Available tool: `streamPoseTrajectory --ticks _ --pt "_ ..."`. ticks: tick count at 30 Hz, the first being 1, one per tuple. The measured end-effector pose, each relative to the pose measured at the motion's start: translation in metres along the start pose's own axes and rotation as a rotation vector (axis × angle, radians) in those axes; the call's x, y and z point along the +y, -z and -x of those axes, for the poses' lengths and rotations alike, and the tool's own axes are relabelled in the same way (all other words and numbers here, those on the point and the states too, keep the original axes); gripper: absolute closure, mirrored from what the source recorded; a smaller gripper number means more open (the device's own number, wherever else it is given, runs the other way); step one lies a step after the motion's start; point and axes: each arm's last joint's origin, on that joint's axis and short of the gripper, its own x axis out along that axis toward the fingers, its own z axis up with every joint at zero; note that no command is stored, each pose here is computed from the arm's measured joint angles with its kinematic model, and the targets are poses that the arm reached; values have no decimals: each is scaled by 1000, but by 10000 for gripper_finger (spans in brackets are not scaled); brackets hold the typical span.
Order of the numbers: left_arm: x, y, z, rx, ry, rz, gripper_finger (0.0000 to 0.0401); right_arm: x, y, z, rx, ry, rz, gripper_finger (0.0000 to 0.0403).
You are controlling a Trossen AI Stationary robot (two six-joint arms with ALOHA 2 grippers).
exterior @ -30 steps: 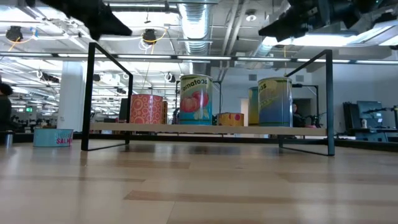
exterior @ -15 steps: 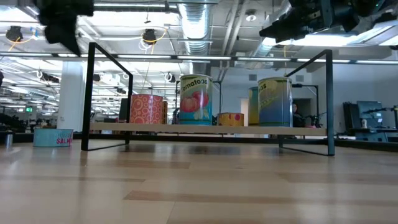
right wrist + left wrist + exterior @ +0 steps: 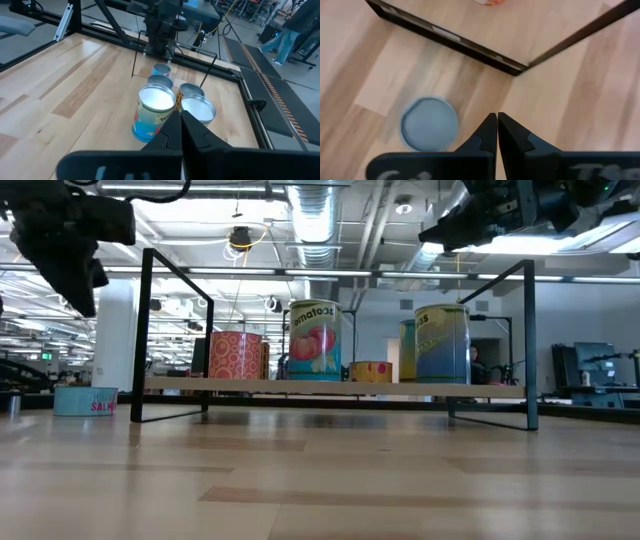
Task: Pick and place cans onto a shelf
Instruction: Put the salmon can on the shelf aligned with the pineapple rings can
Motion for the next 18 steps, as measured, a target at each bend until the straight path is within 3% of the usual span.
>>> streamPoseTrajectory --ticks 8,12,18 --pt "-5 18 -23 81 -62 -99 370 0 0 0 2 -1 -2 395" --pt "-7 26 -30 81 -163 -153 337 0 0 0 2 -2 -2 397" --pt "-12 31 -38 96 -218 -145 293 0 0 0 1 -7 -2 396"
